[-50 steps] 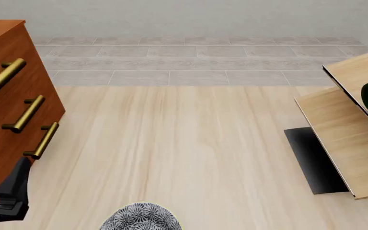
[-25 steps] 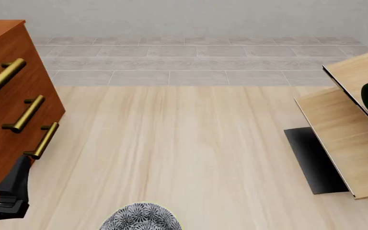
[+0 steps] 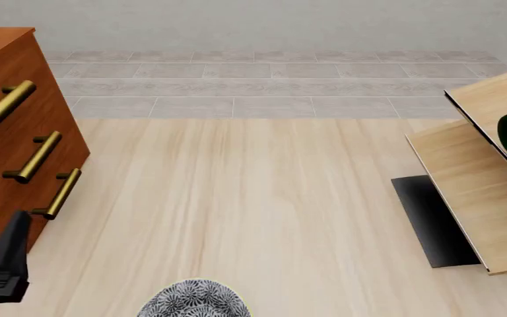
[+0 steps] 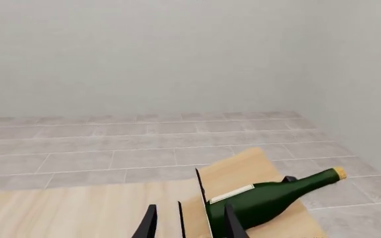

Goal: Put the wine bottle on the wine rack.

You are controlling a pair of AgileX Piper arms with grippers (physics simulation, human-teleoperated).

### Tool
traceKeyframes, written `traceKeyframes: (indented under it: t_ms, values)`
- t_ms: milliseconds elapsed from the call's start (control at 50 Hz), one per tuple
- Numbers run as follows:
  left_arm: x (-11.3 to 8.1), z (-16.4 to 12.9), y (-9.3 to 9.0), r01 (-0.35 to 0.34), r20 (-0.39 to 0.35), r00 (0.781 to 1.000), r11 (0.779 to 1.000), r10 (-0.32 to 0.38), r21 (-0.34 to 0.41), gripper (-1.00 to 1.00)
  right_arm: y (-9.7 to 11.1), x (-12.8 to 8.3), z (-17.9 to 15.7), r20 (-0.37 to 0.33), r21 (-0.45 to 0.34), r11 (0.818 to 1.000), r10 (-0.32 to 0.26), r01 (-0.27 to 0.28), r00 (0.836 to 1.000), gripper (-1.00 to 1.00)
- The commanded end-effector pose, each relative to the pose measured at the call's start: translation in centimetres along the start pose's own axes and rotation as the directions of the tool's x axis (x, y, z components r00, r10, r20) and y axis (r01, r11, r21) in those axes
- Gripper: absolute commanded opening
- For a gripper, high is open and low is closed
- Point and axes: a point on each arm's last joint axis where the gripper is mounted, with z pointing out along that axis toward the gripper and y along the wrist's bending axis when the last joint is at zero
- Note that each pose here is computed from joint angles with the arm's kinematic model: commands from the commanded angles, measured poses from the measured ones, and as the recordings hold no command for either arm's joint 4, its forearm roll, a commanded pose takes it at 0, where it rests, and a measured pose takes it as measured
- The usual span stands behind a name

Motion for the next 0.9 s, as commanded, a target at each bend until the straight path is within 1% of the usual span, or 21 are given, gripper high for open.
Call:
traceKeyframes:
  t_ms: [20, 100, 260, 380, 520, 680, 700, 760, 800, 840, 880, 900]
  values:
    - [-1.1, -0.4, 0.1, -0.009, 0.019, 1.0, 1.0, 0.009, -0.007, 1.0, 0.2, 0.2, -1.3, 0.003, -0.027, 1.0, -0.008, 0.008, 1.0, 1.0]
    - [-1.6, -0.6, 0.2, -0.014, 0.026, 1.0, 1.0, 0.014, -0.01, 1.0, 0.3, 0.3, -1.8, 0.0, -0.039, 0.999, -0.018, 0.018, 1.0, 1.0]
    - [-2.3, -0.9, 0.2, -0.02, 0.034, 0.999, 1.0, 0.02, -0.01, 1.0, 0.3, 0.5, -3.0, 0.006, -0.045, 0.999, -0.02, 0.02, 1.0, 1.0]
    - [-2.7, -1.0, 0.2, -0.023, 0.038, 0.999, 1.0, 0.023, -0.01, 1.0, 0.3, 1.1, -3.7, 0.001, -0.048, 0.999, -0.009, 0.009, 1.0, 1.0]
    - [-3.3, -1.2, 0.2, -0.027, 0.044, 0.999, 1.0, 0.027, -0.008, 1.0, 0.4, 1.6, -4.8, -0.003, -0.067, 0.997, -0.025, 0.024, 1.0, 1.0]
    - [-3.6, -1.2, 0.3, -0.032, 0.044, 0.998, 0.999, 0.032, -0.006, 1.0, 0.3, 2.3, -5.9, -0.004, -0.069, 0.997, -0.032, 0.032, 0.999, 1.0]
    - [-3.7, -1.3, 0.3, -0.032, 0.045, 0.998, 0.999, 0.032, -0.007, 1.0, 0.3, 2.4, -6.2, 0.0, -0.074, 0.996, -0.041, 0.041, 0.999, 1.0]
    - [-3.8, -1.3, 0.3, -0.035, 0.046, 0.998, 0.999, 0.035, -0.005, 1.0, 0.3, 2.5, -6.5, 0.0, -0.071, 0.997, -0.037, 0.037, 0.999, 1.0]
    - [-4.1, -1.3, 0.3, -0.036, 0.049, 0.998, 0.999, 0.036, -0.004, 1.0, 0.3, 2.7, -6.6, -0.002, -0.077, 0.996, -0.048, 0.048, 0.999, 1.0]
    - [-4.2, -1.4, 0.3, -0.034, 0.051, 0.998, 0.999, 0.034, -0.004, 1.0, 0.3, 2.6, -6.9, 0.003, -0.07, 0.997, -0.032, 0.032, 1.0, 1.0]
    - [-4.3, -1.4, 0.3, -0.035, 0.052, 0.998, 0.999, 0.035, -0.005, 1.0, 0.3, 2.6, -7.1, 0.004, -0.073, 0.996, -0.044, 0.044, 0.999, 1.0]
    - [-4.3, -1.4, 0.3, -0.034, 0.052, 0.998, 0.999, 0.034, -0.004, 1.0, 0.3, 2.6, -7.2, 0.005, -0.073, 0.997, -0.04, 0.041, 0.999, 1.0]
